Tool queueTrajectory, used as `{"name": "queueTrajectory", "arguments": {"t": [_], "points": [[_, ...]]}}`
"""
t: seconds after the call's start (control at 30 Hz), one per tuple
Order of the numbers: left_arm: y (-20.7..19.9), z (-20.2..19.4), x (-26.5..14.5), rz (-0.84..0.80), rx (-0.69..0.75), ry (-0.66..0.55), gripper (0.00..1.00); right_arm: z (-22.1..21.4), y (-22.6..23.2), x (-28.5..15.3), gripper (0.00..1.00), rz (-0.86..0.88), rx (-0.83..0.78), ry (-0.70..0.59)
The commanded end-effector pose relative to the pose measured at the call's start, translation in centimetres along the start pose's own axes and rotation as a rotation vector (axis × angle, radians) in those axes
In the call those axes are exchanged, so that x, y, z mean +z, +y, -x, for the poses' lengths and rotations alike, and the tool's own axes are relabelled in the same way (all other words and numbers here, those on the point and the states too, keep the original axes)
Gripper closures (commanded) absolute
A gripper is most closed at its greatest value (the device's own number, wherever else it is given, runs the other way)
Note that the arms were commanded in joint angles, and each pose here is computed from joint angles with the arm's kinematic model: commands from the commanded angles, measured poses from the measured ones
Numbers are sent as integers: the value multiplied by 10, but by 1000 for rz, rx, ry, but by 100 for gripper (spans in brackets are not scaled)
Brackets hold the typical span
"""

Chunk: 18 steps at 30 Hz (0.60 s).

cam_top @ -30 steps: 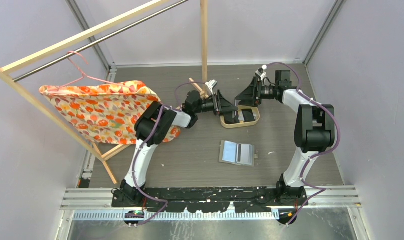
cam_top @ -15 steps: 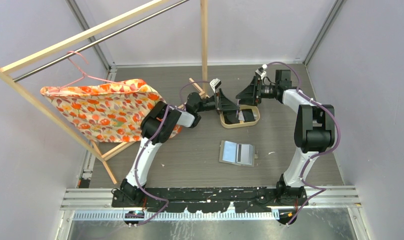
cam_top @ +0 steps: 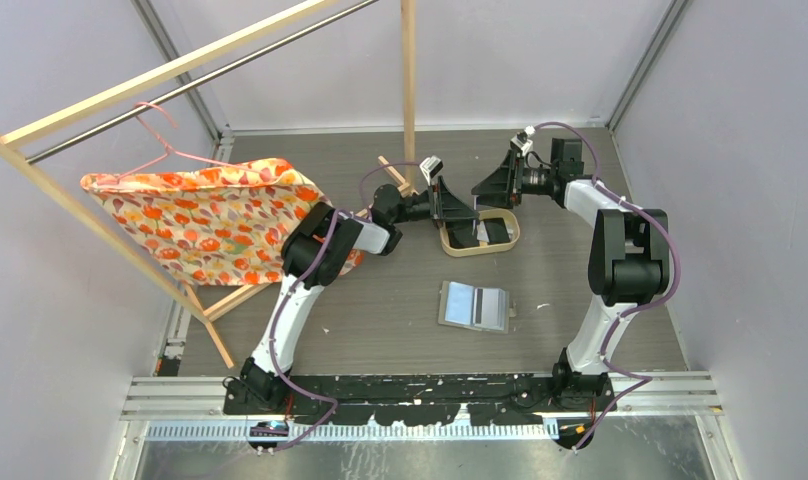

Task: Put the credit cards into the card holder
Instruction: Pick up the credit card from the storage box.

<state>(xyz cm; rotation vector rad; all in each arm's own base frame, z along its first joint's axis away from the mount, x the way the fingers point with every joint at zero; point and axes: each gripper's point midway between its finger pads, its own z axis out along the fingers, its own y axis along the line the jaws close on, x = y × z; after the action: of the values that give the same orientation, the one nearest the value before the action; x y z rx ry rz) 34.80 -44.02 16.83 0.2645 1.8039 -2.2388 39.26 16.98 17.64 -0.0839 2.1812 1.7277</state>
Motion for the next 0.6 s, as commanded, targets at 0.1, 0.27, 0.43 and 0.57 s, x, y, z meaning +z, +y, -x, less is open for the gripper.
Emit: {"name": "queueTrajectory", "arguments": {"t": [0.1,0.27,0.43,0.57], "points": [[-14,2,4,-56,57,10,42,2,28,-2,41,48,-78,4],[-15,2,4,-57,58,11,42,3,27,-2,46,45,-71,3],[-14,2,5,-56,54,11,41,3,25,-2,54,43,-63,4],[-13,3,4,-56,52,8,38,3,23,-1,60,41,-58,3]]}}
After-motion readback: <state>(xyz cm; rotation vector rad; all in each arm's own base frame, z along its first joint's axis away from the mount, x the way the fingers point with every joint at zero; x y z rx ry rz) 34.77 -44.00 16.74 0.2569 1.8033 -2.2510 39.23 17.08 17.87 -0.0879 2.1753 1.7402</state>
